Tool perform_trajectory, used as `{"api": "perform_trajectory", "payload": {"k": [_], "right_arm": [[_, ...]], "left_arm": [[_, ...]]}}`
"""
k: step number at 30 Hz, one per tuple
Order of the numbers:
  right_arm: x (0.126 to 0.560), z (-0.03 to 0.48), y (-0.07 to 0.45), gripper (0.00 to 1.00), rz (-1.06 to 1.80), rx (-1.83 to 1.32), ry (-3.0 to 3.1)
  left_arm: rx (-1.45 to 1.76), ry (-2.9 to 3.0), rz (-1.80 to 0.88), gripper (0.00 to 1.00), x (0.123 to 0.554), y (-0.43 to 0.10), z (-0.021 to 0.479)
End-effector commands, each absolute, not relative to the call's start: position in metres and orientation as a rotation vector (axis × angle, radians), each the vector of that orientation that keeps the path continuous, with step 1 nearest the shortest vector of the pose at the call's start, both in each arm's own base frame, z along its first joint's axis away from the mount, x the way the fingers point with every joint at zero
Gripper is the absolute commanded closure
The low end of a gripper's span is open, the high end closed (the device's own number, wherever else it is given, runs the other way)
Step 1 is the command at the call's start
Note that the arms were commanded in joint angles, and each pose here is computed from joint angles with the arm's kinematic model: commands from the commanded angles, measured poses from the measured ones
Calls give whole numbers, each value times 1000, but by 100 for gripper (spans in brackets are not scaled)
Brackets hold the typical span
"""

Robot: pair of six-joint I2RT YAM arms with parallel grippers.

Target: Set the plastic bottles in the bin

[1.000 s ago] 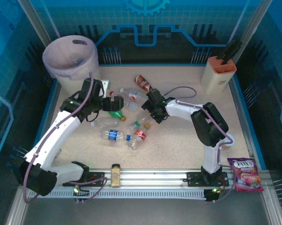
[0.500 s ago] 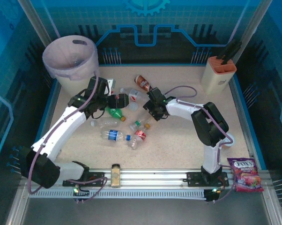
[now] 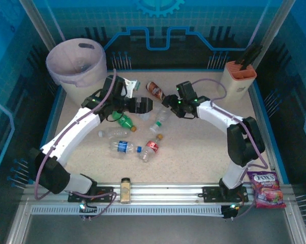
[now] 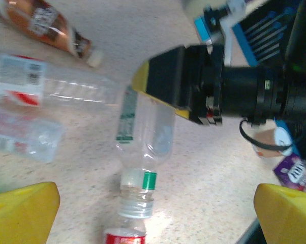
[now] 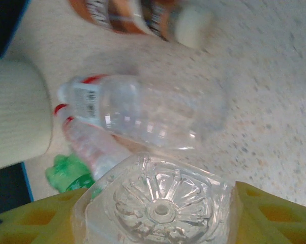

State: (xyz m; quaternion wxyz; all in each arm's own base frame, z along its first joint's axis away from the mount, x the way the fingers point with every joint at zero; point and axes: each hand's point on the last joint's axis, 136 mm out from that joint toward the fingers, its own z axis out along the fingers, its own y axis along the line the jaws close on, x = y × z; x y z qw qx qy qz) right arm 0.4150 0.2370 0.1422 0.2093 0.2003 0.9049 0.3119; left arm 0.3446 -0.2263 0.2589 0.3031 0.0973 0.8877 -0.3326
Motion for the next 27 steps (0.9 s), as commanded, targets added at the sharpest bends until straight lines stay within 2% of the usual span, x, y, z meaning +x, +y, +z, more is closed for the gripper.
{"api": "perform_trajectory", "payload": {"k": [1, 9, 22, 23, 27], "right_arm": [[408, 200, 251, 60, 998, 209, 2442], [405, 246, 260, 63, 1210, 105, 2302], [407, 264, 264, 62, 1309, 154, 2229], [407, 264, 264, 62, 1310, 157, 2227], [410, 261, 263, 61, 1324, 191, 2215]], "left_arm": [[305, 2259, -1052, 1, 348, -249, 280], [270, 2221, -1182, 1, 352, -271, 270], [244, 2231, -1120, 1, 363, -281, 239], [246, 2226, -1122, 4, 363, -282, 239], [252, 2215, -1126, 29, 365, -283, 240]]}}
